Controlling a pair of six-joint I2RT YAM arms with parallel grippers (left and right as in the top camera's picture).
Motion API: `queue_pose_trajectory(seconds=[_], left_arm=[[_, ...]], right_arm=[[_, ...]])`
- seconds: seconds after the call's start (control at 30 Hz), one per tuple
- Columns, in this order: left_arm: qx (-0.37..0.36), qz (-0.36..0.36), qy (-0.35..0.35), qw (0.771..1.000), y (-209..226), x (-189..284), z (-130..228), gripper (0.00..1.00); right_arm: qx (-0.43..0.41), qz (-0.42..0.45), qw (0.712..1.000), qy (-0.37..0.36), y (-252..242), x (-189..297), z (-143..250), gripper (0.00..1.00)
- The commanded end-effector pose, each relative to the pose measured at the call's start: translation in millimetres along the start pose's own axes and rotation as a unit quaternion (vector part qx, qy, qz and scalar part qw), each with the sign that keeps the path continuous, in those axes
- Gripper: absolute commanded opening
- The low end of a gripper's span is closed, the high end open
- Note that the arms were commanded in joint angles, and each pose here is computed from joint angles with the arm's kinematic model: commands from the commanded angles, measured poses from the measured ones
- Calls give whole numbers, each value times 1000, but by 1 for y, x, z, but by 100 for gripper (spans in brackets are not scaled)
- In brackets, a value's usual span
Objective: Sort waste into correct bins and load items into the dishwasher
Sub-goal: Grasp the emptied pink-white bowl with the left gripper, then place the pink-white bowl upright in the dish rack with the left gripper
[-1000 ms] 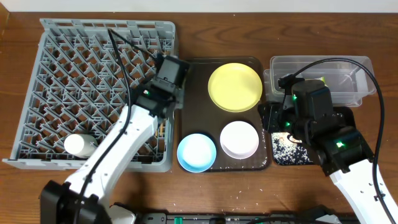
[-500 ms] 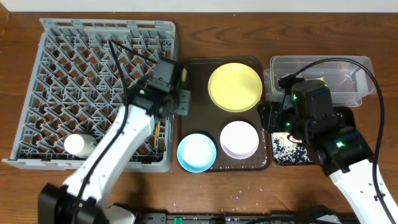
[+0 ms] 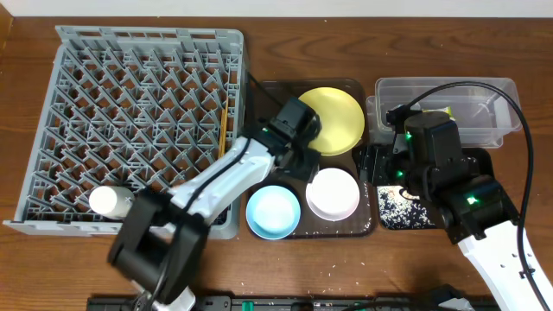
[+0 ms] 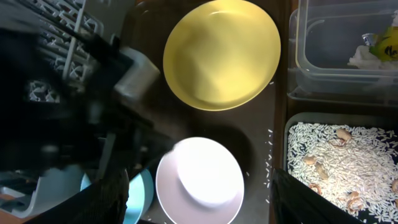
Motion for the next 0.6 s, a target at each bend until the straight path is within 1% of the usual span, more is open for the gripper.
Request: queue_pose_trajectory(seconds=[0.0, 0.13, 0.2, 0.23, 0.27, 0.37, 0.47, 0.5, 0.57], left_arm=[[19, 22, 51, 998, 5, -25, 8, 47], [25, 17, 67, 997, 10, -36, 11, 37], [24, 17, 66, 997, 10, -38, 10, 27], [24, 17, 64, 998, 10, -39, 9, 15], [23, 18, 62, 998, 10, -39, 8, 8], [32, 22, 48, 998, 7, -30, 2, 8], [35, 24, 23, 999, 3, -1, -8, 7], [37, 19, 12, 999, 4, 11, -10, 8], [47, -16, -19, 999, 9, 37, -15, 7]], right_arm=[[-4, 2, 1000, 3, -1, -2, 0, 71], [-4, 2, 1000, 3, -1, -2, 0, 72], [-4, 2, 1000, 3, -1, -2, 0, 72], [-4, 2, 1000, 3, -1, -2, 0, 72], [-4, 2, 1000, 3, -1, -2, 0, 72], [-4, 2, 1000, 3, -1, -2, 0, 72], [-4, 2, 1000, 3, -1, -2, 0, 72], [-4, 2, 1000, 3, -1, -2, 0, 72], [-4, 2, 1000, 3, -1, -2, 0, 72]])
Point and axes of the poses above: each gripper's point midway between its finger pads, its own x axis back along the fingers, its own y axis along the line the jaws close on, z = x × y, the point moved 10 cm from there along x, back along the fingers, and after that the axes turned 5 degrees about x, right-handed, at the moved point
